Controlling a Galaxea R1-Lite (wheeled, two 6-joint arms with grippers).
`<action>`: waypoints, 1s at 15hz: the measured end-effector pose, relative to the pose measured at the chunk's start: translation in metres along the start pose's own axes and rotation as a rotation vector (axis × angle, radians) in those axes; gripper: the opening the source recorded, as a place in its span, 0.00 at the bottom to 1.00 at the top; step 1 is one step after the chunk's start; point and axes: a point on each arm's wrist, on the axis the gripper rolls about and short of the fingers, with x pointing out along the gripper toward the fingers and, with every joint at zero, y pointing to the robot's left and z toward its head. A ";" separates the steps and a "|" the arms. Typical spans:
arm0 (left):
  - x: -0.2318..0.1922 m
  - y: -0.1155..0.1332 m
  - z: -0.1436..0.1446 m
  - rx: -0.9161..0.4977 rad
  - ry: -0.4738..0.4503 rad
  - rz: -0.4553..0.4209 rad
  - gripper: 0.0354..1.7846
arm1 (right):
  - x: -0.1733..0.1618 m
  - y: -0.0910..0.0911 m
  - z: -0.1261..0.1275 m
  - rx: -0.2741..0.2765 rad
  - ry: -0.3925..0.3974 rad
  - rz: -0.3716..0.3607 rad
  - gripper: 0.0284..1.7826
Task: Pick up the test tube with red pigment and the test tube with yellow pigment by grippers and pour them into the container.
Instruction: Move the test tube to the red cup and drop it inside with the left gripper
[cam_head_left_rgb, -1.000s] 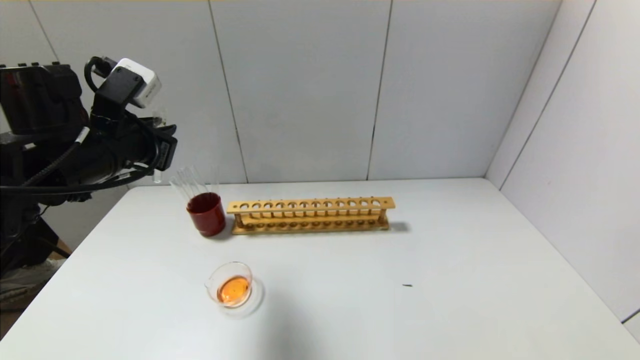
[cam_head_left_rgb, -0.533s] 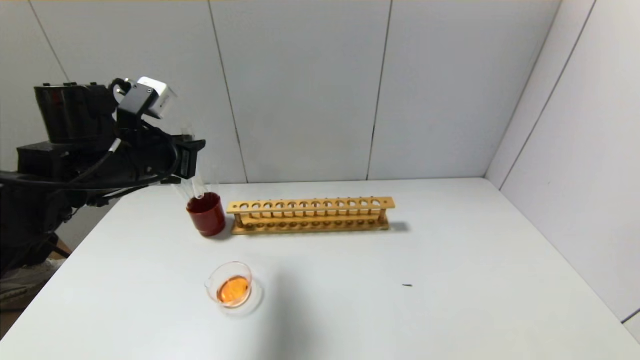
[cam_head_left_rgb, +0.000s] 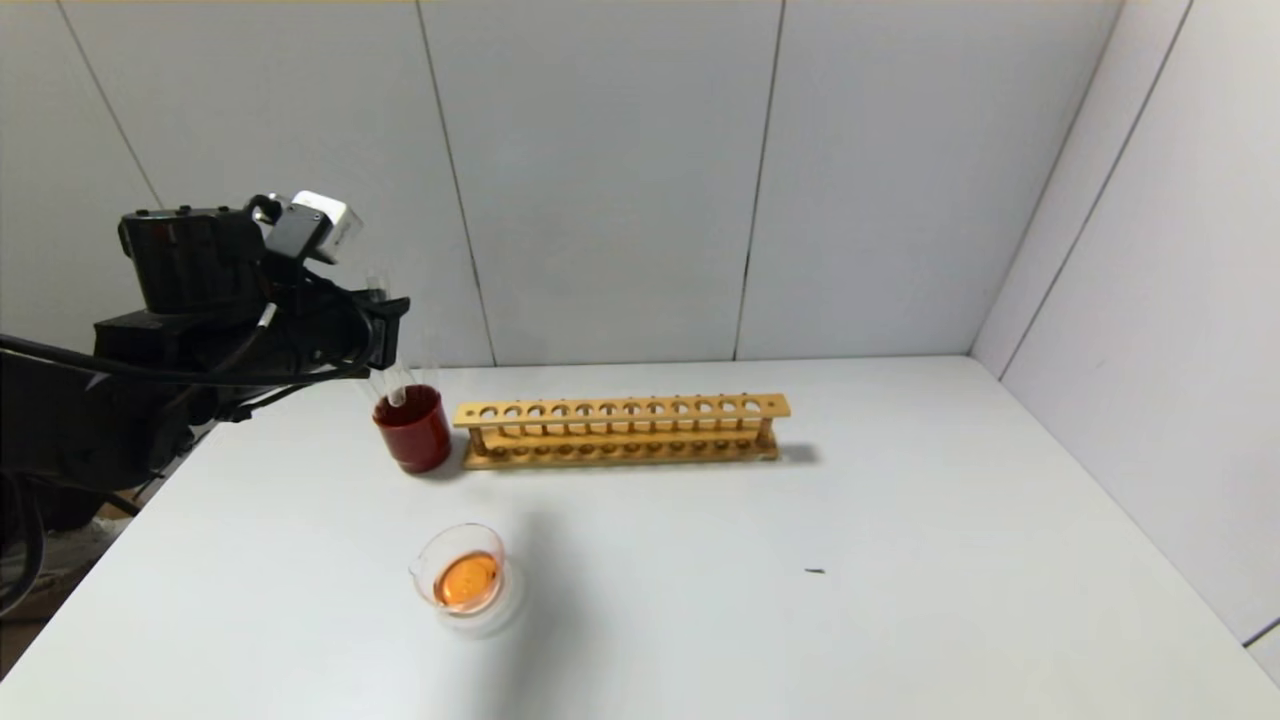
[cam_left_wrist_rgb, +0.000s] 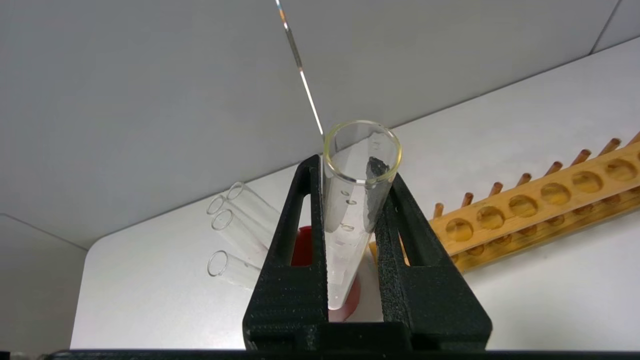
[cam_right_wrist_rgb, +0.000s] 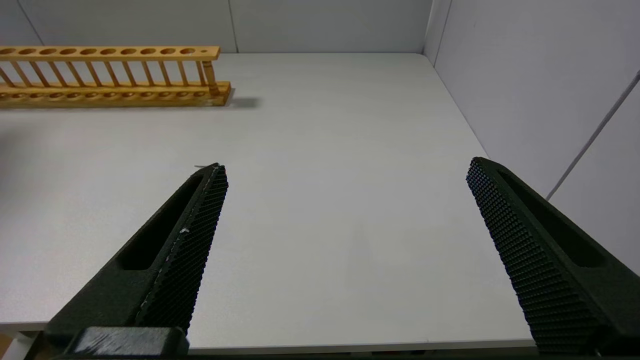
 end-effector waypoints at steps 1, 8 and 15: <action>0.002 0.001 -0.004 -0.002 0.012 0.002 0.17 | 0.000 0.000 0.000 0.000 0.000 0.000 0.98; 0.029 0.009 -0.032 -0.009 0.013 0.020 0.17 | 0.000 0.000 0.000 0.000 0.000 0.000 0.98; 0.050 0.022 -0.074 -0.029 0.048 -0.012 0.17 | 0.000 0.000 0.000 0.000 0.000 0.000 0.98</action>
